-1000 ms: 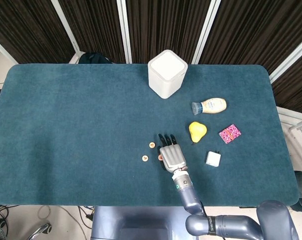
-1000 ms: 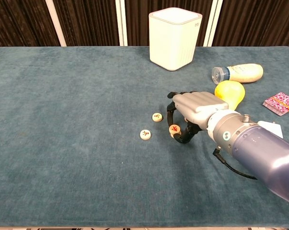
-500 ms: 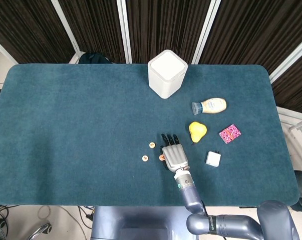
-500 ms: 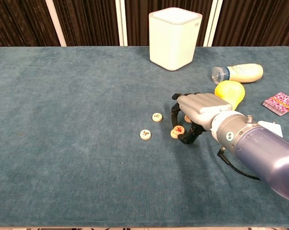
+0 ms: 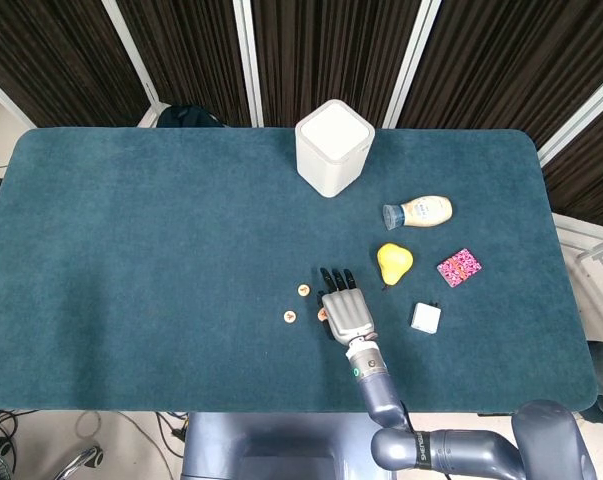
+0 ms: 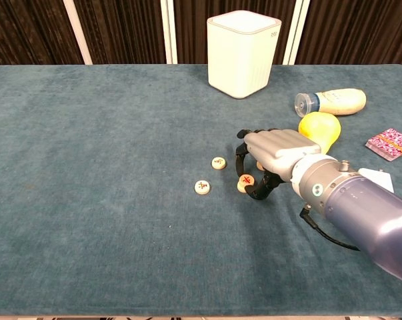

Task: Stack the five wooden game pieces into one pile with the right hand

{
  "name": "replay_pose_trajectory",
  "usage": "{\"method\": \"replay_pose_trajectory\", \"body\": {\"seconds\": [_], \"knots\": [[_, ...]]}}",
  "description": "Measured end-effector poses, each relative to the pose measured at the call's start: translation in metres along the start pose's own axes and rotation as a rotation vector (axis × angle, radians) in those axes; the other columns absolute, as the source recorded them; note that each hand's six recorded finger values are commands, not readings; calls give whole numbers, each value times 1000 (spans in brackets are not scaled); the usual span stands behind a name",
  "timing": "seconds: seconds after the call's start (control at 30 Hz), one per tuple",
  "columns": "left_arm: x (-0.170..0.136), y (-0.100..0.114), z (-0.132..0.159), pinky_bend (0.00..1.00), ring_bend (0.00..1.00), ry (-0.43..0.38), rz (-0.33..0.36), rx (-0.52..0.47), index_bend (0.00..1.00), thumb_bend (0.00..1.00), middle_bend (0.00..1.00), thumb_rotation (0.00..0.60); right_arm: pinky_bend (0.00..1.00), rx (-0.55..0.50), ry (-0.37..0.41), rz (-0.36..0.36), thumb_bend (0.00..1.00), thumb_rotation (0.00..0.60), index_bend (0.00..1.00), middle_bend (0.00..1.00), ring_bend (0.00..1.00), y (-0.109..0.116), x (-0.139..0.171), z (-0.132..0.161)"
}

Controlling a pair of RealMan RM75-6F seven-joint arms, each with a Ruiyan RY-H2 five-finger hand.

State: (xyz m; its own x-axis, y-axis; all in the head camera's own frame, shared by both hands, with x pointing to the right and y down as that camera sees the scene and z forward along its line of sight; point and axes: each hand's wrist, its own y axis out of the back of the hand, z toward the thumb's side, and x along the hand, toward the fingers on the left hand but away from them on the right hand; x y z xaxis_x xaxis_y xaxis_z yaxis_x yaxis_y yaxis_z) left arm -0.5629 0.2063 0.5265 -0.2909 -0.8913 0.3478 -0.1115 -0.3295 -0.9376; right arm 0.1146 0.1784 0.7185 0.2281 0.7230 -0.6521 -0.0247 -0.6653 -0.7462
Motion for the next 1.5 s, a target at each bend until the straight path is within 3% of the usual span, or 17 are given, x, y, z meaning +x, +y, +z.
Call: {"method": "replay_pose_trajectory", "body": {"seconds": [0.77, 1.5], "knots": [[0, 1, -1, 95, 0, 2, 1, -5, 49, 153, 0, 600, 0, 23, 65, -6, 456, 600, 381, 0, 0, 7, 9, 24], [1, 3, -4, 95, 0, 7, 1, -23, 49, 153, 0, 600, 0, 44, 61, -1, 439, 600, 381, 0, 0, -5, -1, 57]]}}
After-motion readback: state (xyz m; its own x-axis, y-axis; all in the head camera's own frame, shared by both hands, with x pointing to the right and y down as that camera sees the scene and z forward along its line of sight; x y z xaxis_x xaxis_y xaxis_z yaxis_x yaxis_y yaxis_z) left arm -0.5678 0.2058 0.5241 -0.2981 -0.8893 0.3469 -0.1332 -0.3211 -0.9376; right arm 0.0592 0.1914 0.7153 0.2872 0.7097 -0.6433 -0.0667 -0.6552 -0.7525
